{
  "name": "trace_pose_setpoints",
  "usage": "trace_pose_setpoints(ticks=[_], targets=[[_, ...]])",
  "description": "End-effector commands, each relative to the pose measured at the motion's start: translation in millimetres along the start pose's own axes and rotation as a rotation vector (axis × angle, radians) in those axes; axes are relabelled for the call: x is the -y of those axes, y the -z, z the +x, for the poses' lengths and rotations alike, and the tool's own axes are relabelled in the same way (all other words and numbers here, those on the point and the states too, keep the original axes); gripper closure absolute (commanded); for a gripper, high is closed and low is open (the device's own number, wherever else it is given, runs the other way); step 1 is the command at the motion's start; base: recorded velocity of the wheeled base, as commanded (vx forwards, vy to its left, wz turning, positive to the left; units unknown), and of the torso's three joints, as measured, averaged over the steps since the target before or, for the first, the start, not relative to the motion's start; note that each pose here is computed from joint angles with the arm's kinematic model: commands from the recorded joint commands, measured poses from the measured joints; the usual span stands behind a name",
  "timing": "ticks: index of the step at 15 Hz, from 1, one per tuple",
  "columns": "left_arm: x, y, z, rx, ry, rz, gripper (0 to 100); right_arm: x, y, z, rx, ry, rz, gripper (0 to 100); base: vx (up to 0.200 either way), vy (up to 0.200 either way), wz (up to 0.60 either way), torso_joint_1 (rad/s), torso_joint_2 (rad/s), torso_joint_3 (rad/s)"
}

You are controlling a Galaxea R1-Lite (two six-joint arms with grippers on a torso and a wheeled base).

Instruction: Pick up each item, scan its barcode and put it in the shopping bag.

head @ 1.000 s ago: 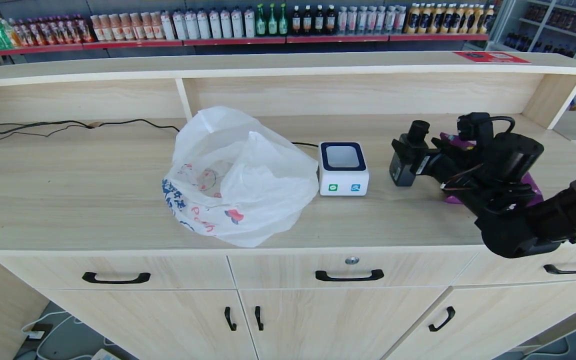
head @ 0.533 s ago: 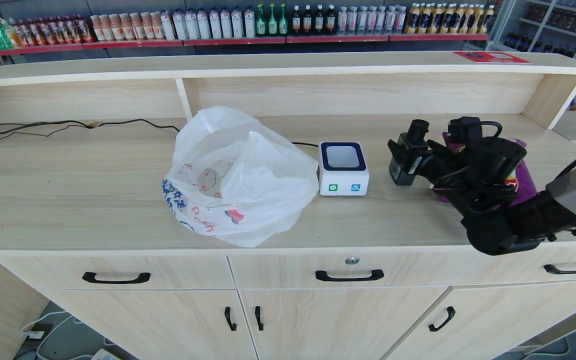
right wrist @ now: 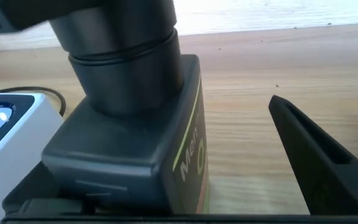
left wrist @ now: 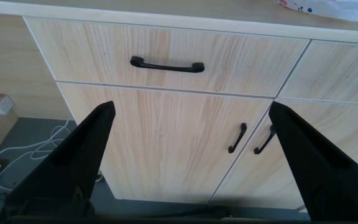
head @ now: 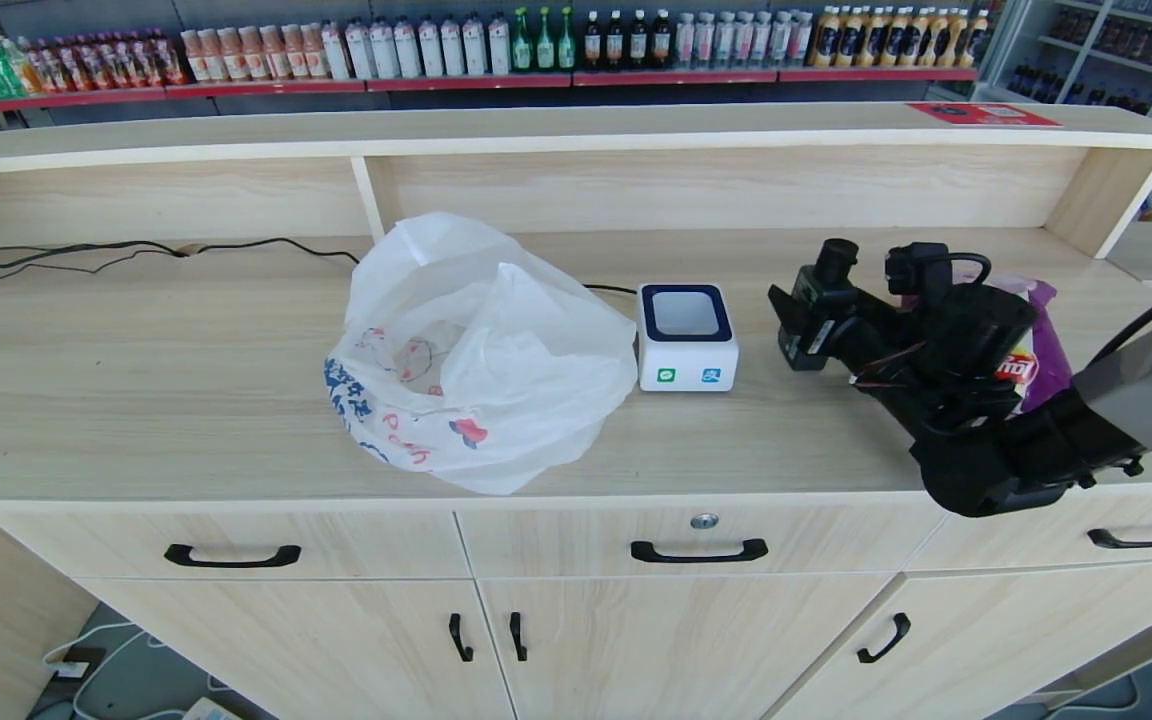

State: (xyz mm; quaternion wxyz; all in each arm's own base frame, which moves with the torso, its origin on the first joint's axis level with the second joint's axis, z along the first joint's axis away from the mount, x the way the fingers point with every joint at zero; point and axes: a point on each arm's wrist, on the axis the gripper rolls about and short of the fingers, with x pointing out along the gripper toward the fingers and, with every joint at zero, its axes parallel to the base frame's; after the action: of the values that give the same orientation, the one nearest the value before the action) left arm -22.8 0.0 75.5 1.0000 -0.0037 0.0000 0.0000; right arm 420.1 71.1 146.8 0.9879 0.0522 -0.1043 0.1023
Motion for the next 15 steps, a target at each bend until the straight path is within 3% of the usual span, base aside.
trace_pose_setpoints(ticks=[1, 7, 11, 15], targets=[[0.0, 0.0, 0.0, 0.0, 0.0, 0.0, 0, -1.1, 1.7, -1.0, -0.004, -0.004, 0.004, 100, 0.0, 0.0, 0.0, 0.0, 0.0, 0.0], [0.0, 0.0, 0.0, 0.0, -0.002, 0.0, 0, -10.3, 1.2, -5.8, 0.026, -0.027, 0.023, 100, 0.0, 0.0, 0.0, 0.0, 0.0, 0.0], [0.0, 0.0, 0.0, 0.0, 0.002, 0.0, 0, -18.7, -23.0, -11.6, 0.114, -0.049, 0.004, 100, 0.0, 0.0, 0.0, 0.0, 0.0, 0.0], [0.0, 0.0, 0.0, 0.0, 0.0, 0.0, 0, -57.2, -55.4, -65.3, 0.125, -0.15, 0.034, 100, 0.0, 0.0, 0.0, 0.0, 0.0, 0.0]])
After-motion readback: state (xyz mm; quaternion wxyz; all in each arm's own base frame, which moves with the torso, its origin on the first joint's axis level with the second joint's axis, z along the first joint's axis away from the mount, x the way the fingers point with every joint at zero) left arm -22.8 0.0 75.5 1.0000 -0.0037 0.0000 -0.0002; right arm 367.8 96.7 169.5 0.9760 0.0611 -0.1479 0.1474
